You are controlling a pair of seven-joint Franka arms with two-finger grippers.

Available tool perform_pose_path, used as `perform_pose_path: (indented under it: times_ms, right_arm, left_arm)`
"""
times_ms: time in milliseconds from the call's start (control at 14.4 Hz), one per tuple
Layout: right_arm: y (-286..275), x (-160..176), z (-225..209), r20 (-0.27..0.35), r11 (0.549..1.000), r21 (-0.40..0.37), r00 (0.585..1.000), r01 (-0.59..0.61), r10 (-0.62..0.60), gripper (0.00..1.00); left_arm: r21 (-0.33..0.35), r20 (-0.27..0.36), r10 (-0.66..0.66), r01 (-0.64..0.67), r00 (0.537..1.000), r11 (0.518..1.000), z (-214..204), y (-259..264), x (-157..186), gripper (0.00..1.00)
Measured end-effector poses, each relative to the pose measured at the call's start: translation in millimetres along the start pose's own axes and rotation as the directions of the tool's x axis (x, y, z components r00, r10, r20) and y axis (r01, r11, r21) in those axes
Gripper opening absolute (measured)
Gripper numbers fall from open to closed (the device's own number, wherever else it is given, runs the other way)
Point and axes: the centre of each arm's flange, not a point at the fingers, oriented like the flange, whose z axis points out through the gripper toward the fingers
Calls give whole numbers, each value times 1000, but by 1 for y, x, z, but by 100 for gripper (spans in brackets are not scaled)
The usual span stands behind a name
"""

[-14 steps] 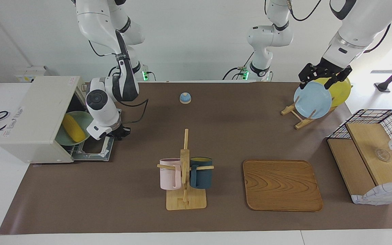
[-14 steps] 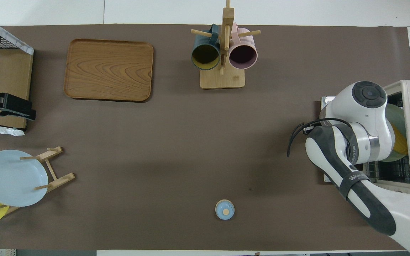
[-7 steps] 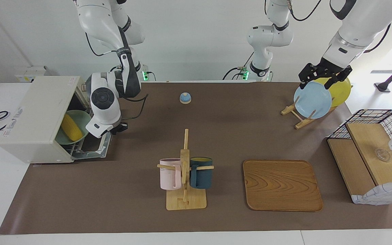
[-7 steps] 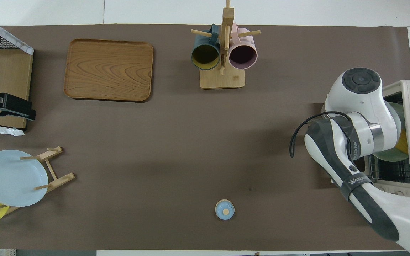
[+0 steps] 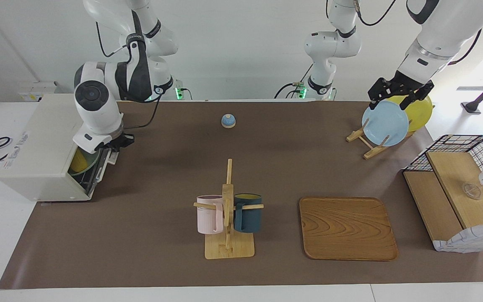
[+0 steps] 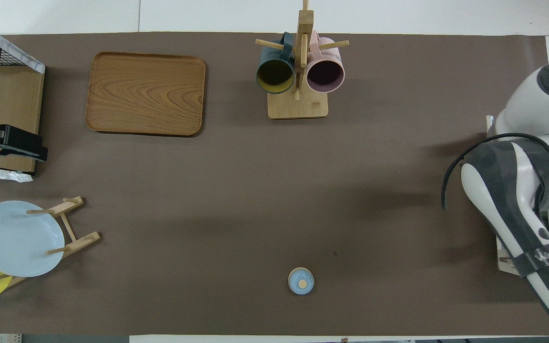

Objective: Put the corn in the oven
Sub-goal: 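Push the oven door shut with the right gripper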

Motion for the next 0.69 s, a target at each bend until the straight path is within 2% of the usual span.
perform_pose_path:
  times_ms: [278,417,486,556,694]
  right_arm:
    - [57,-22,-9,-12,1000,-21,1000,11,-11,1]
    - [63,-24,-9,-15,1000,-6,1000,19,-19,3]
    - [63,-24,-9,-13,1000,-10,1000,20,-20,9]
    - [63,-24,-12,-10,1000,-10,1000,19,-19,9]
    - [66,-28,-25,8,1000,17,1000,4,-4,25]
  left_arm:
    - [0,0,0,0,1000,1000,0,0,0,100]
    - [0,-1,0,0,1000,1000,0,0,0,100]
    - [0,-1,0,0,1000,1000,0,0,0,100]
    - [0,-1,0,0,1000,1000,0,0,0,100]
    - [0,-1,0,0,1000,1000,0,0,0,100]
